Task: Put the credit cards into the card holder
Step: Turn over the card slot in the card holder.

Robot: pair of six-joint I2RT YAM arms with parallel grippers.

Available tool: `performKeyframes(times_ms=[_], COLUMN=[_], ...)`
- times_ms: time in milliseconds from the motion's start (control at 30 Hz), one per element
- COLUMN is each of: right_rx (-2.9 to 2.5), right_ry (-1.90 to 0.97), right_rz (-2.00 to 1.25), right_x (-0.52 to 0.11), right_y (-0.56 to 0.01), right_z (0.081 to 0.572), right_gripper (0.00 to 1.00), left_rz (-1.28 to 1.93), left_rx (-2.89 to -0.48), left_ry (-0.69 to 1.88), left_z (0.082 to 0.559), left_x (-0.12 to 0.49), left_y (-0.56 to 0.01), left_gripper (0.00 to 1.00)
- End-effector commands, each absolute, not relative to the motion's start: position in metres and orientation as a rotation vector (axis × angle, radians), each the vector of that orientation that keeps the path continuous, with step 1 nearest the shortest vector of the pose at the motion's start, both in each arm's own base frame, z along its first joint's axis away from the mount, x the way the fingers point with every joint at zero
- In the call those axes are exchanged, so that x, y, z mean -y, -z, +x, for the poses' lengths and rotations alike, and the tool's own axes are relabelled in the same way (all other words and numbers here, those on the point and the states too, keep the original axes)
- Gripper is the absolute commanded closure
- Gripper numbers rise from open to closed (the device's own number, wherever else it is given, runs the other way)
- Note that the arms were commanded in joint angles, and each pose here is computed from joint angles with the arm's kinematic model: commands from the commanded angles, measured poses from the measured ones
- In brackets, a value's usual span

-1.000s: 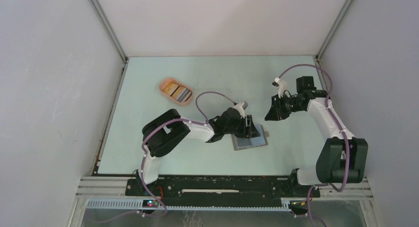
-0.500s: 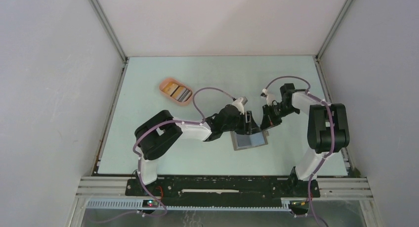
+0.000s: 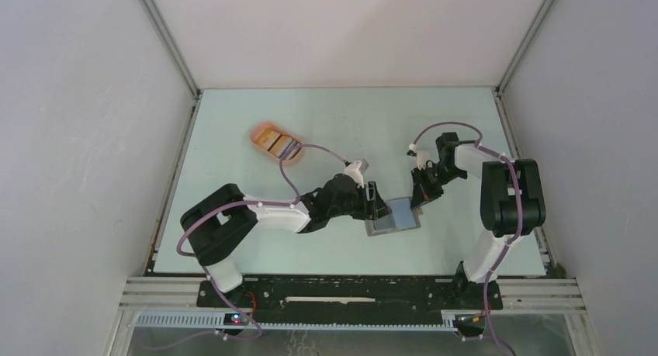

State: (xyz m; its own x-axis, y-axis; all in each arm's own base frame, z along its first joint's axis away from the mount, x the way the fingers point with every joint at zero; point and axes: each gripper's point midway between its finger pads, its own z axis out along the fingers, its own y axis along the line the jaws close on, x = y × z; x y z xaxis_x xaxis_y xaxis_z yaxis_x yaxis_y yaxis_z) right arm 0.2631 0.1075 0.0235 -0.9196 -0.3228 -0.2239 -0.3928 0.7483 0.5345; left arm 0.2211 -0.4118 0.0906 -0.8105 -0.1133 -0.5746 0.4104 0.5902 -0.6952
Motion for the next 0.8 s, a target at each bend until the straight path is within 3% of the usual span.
performKeyframes(times_ms=[0,767], right_rx=[-2.793,-2.788], right_ry=[-0.877,-0.895], right_rz=[-0.619,-0.624], right_x=[-0.11,-0.112], right_y=[-0.028,-0.029], right_z=[0.271,0.27], right_gripper=[0.93,0.92], left_rz=[0.212,0.172], left_rx=[-2.231,-2.351], left_ry=[1.169,1.091], left_z=[0.217,0.209], left_x=[0.405,0.41], left_y=[-0.093,-0.067], left_gripper=[0.37,0.32])
